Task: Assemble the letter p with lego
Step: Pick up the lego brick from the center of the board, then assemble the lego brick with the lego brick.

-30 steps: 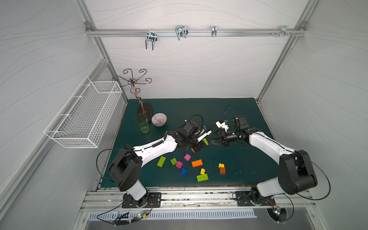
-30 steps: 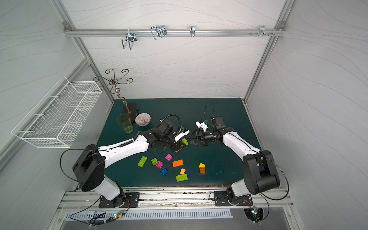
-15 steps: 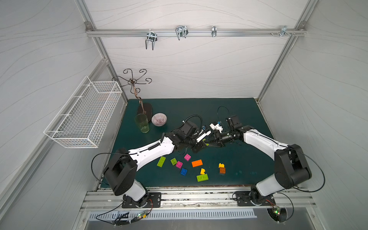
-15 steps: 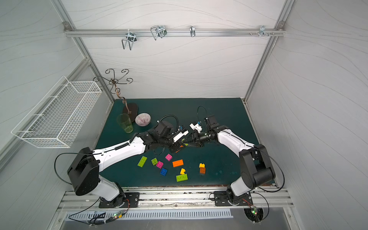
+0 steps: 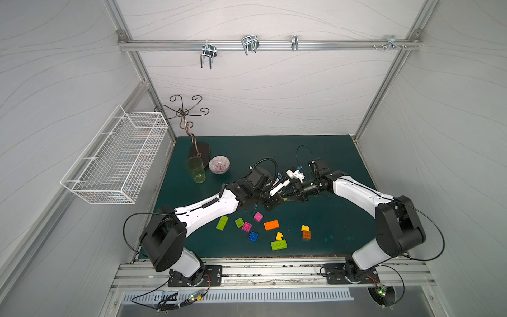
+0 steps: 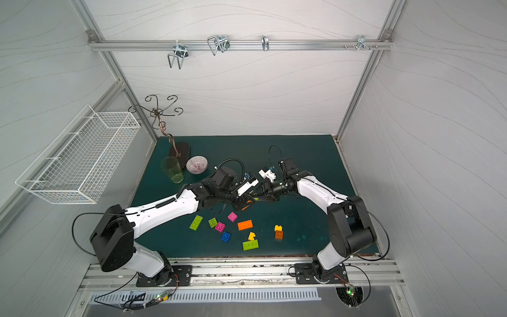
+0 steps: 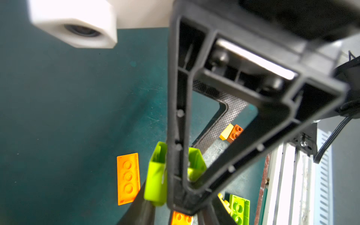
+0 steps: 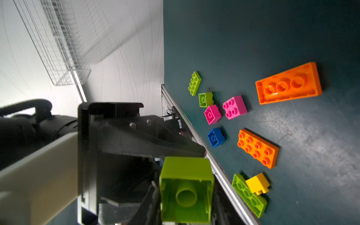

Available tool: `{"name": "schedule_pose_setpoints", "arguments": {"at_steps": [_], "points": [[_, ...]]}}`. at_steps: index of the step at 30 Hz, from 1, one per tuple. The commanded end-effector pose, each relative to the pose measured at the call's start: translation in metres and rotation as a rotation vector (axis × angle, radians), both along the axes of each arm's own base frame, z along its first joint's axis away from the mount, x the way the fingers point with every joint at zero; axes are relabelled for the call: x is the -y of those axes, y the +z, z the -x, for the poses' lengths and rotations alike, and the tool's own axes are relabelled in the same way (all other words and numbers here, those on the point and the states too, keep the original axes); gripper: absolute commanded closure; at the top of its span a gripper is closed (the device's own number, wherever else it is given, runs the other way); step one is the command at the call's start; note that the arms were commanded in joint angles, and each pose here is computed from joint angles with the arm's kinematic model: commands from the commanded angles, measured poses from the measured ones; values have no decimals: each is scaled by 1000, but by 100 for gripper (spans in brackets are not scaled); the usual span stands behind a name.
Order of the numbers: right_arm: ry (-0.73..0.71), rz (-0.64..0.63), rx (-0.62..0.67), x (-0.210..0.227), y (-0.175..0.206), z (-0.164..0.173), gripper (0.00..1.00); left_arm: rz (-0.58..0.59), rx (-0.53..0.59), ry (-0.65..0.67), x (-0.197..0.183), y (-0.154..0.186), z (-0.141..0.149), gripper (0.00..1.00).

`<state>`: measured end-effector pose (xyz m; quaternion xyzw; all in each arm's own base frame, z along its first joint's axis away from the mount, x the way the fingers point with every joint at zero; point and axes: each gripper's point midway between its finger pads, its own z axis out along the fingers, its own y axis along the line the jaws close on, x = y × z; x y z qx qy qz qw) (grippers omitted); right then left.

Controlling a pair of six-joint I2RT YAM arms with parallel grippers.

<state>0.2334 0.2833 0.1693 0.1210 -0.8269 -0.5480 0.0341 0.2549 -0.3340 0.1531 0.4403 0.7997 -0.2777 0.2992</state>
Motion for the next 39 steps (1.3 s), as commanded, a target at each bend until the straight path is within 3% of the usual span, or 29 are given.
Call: {"name": "schedule_pose_setpoints", "arguments": {"at_steps": [1, 2, 3, 9, 14, 19, 23, 31, 39], "points": [[10, 23, 18, -2, -1, 1, 91, 57, 47, 22, 3, 22, -4, 46], [2, 45, 32, 0, -3, -1, 91, 51, 52, 58, -1, 22, -8, 33], [-4, 70, 49, 2, -5, -2, 91, 45, 61, 96, -7, 22, -12, 27], [2, 280, 226, 9, -32, -8, 92, 93, 38, 489, -77, 23, -36, 2], [42, 503, 452, 6, -54, -18, 93, 231, -134, 797, -143, 9, -39, 1], [122, 671, 642, -5, -67, -25, 94, 185, -181, 971, -174, -14, -35, 1], [194, 752, 703, -16, -82, -29, 94, 208, -188, 1033, -186, -26, -35, 1], [273, 904, 752, -26, -107, -37, 96, 256, -94, 1140, -225, -24, -28, 1], [315, 981, 783, -27, -117, -48, 97, 259, -93, 1141, -226, -21, -29, 1]]}}
